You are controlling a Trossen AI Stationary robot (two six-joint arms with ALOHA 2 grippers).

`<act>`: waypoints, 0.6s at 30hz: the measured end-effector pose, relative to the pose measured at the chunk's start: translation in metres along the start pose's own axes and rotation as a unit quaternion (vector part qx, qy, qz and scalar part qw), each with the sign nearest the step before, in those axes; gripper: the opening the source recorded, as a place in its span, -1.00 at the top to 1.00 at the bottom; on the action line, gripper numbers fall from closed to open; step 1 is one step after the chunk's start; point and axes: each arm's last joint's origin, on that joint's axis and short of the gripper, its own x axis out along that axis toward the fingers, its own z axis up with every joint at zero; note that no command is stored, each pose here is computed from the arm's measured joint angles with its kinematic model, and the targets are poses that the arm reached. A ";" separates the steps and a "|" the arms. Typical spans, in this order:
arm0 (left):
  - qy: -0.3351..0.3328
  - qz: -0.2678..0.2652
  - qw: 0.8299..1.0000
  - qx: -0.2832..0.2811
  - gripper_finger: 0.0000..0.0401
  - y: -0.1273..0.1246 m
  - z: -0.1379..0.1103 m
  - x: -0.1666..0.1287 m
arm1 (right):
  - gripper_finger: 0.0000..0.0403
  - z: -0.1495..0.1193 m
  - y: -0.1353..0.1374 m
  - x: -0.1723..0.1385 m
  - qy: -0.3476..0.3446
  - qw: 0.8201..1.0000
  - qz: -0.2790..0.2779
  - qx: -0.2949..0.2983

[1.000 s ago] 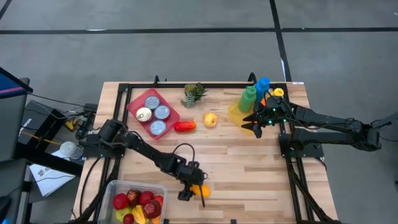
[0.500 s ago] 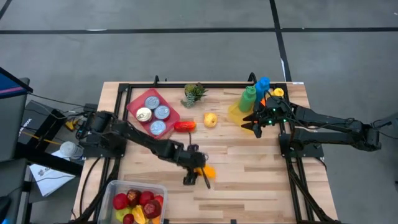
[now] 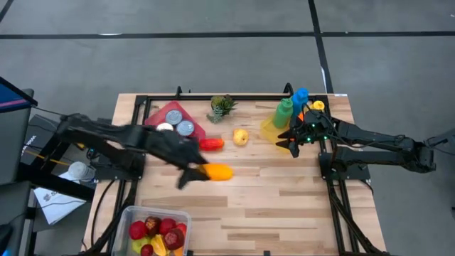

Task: Pick & Place Food Item
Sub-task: Put the yellow mango into the transparent bin

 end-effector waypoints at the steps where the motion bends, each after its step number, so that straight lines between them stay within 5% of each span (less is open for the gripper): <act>1: -0.005 -0.015 0.999 -0.029 -0.11 -0.005 0.000 -0.015 | -0.02 0.000 0.000 0.000 0.000 1.000 0.000 0.002; 5: -0.018 -0.088 0.979 -0.182 -0.11 -0.021 -0.001 -0.071 | -0.02 0.000 0.000 0.000 0.000 1.000 0.000 0.013; 10: -0.025 -0.175 0.917 -0.359 -0.11 -0.034 -0.005 -0.125 | -0.02 0.000 0.000 0.000 0.000 1.000 0.000 0.013; 18: 0.023 -0.222 0.872 -0.435 -0.09 -0.051 -0.017 -0.144 | -0.02 0.000 0.000 0.000 0.000 1.000 0.000 0.013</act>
